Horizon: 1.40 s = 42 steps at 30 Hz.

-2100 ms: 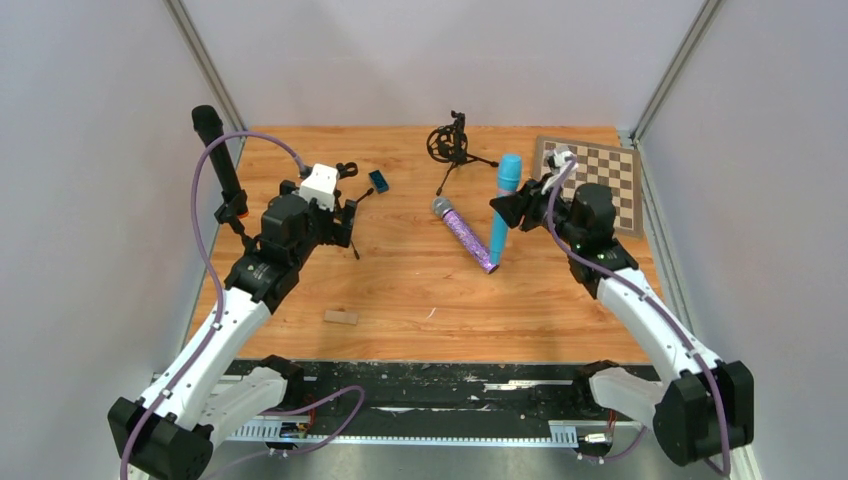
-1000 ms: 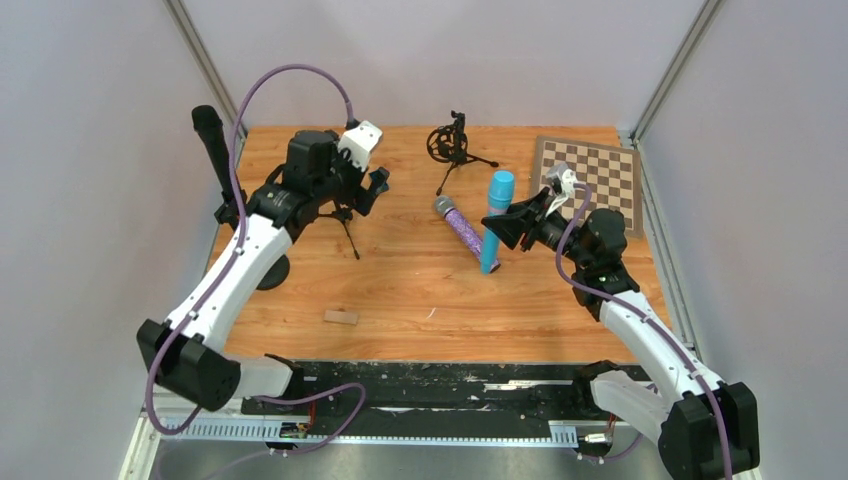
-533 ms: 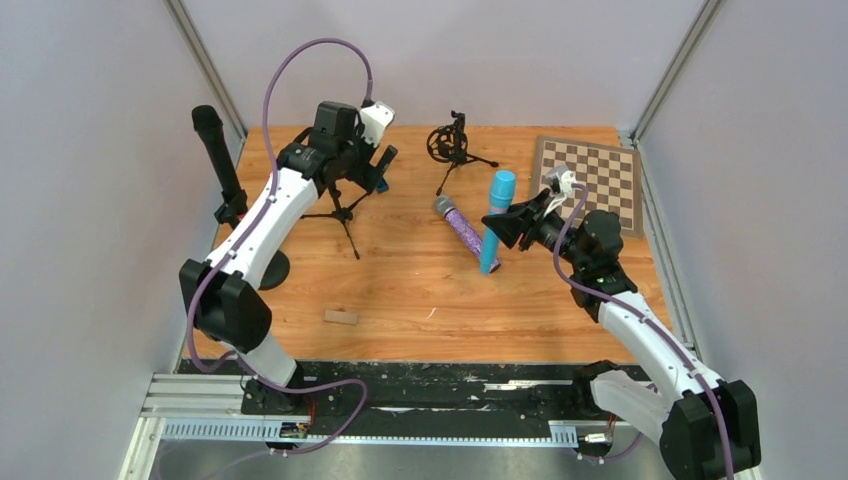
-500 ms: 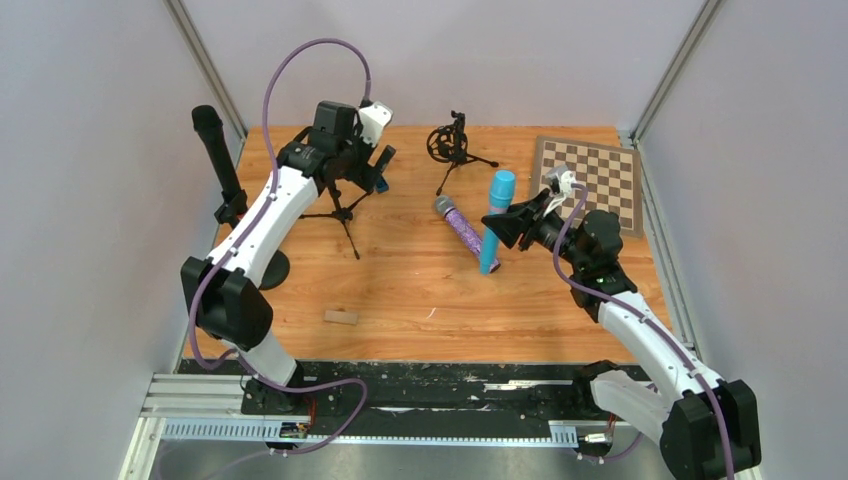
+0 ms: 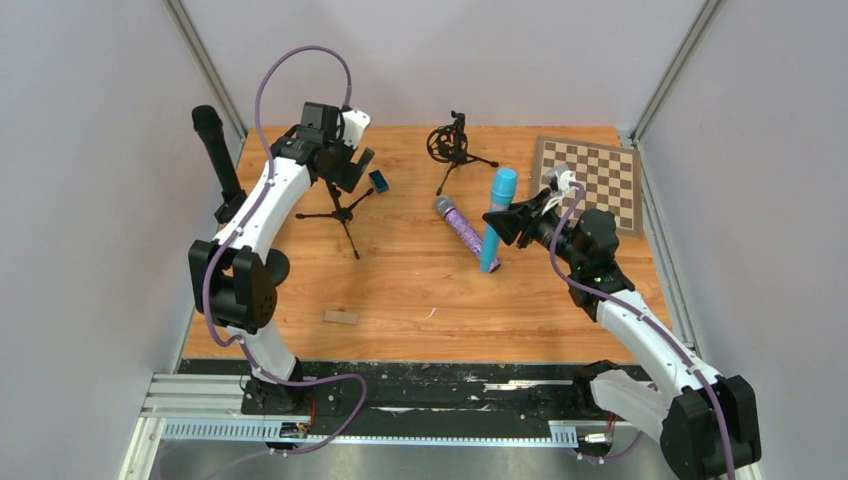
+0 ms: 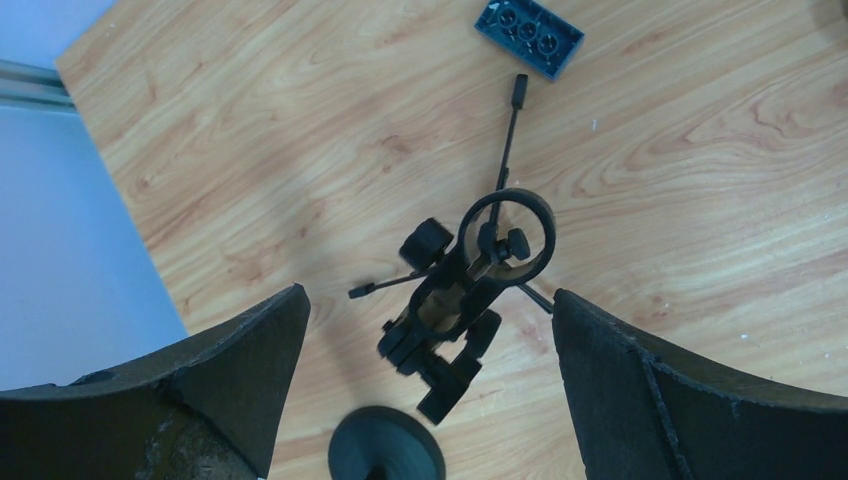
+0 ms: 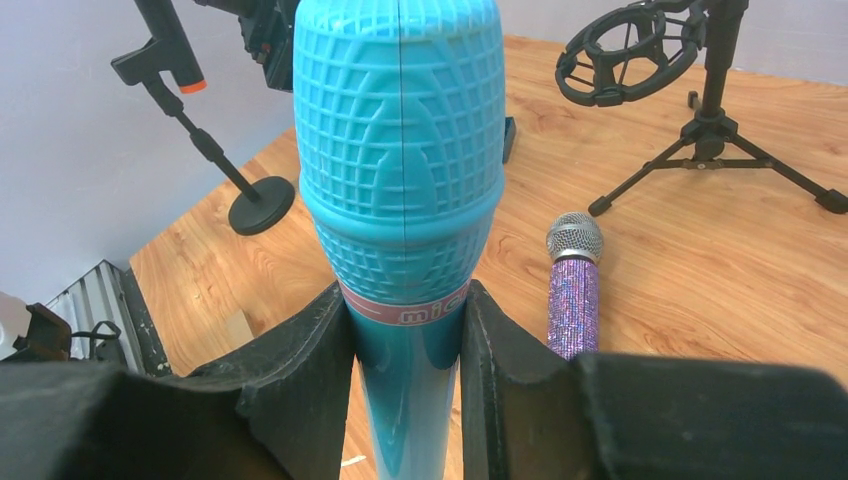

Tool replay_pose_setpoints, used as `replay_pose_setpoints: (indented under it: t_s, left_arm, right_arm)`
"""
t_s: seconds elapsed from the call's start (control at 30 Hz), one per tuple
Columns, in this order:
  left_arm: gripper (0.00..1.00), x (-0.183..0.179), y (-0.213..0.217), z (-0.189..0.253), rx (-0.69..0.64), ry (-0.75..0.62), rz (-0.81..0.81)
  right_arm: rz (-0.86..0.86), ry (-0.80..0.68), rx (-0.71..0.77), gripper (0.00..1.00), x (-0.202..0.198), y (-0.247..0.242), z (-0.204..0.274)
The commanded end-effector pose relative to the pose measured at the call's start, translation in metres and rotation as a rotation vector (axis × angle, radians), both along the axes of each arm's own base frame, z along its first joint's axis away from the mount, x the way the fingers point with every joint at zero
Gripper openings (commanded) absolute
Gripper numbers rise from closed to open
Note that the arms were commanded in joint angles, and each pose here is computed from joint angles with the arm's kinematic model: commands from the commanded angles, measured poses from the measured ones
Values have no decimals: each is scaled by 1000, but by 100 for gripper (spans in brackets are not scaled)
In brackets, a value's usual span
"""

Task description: Attach the microphones to the stand

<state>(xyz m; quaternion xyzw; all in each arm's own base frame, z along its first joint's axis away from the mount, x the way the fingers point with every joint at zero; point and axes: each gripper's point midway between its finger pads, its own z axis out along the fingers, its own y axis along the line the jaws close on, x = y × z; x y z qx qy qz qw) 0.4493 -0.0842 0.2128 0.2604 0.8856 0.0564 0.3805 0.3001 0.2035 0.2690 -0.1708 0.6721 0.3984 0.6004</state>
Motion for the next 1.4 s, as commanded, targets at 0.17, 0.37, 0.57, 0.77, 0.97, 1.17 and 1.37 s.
replay_pose_setpoints:
  t_s: [0.17,0.37,0.57,0.77,0.97,1.17,1.37]
  left_arm:
    - [86,15,-10,-10,-12,12,-76]
    - [59,15,-11,-11,-15,19,-68]
    - [45,10,-16,-6,-45,20,-83]
    - [20,-1,-19,5,-90,17,-75]
    - [7,-22,-24,11,-157,17,-59]
    - [0,-50,-46,29,-254,-17,-114]
    - [0,-78,-71,37,-265,-11,-162]
  right_arm:
    - [-32,-25,-8,0,2,-2,5]
    - [-41,-26,-11,0,3,-3,6]
    - [-49,-25,-14,0,3,-4,6]
    - [-62,-14,-18,0,5,-6,4]
    - [-59,-2,-21,0,6,-5,4]
    - [-60,5,-26,0,7,-5,3]
    - [-66,9,-29,0,8,-5,3]
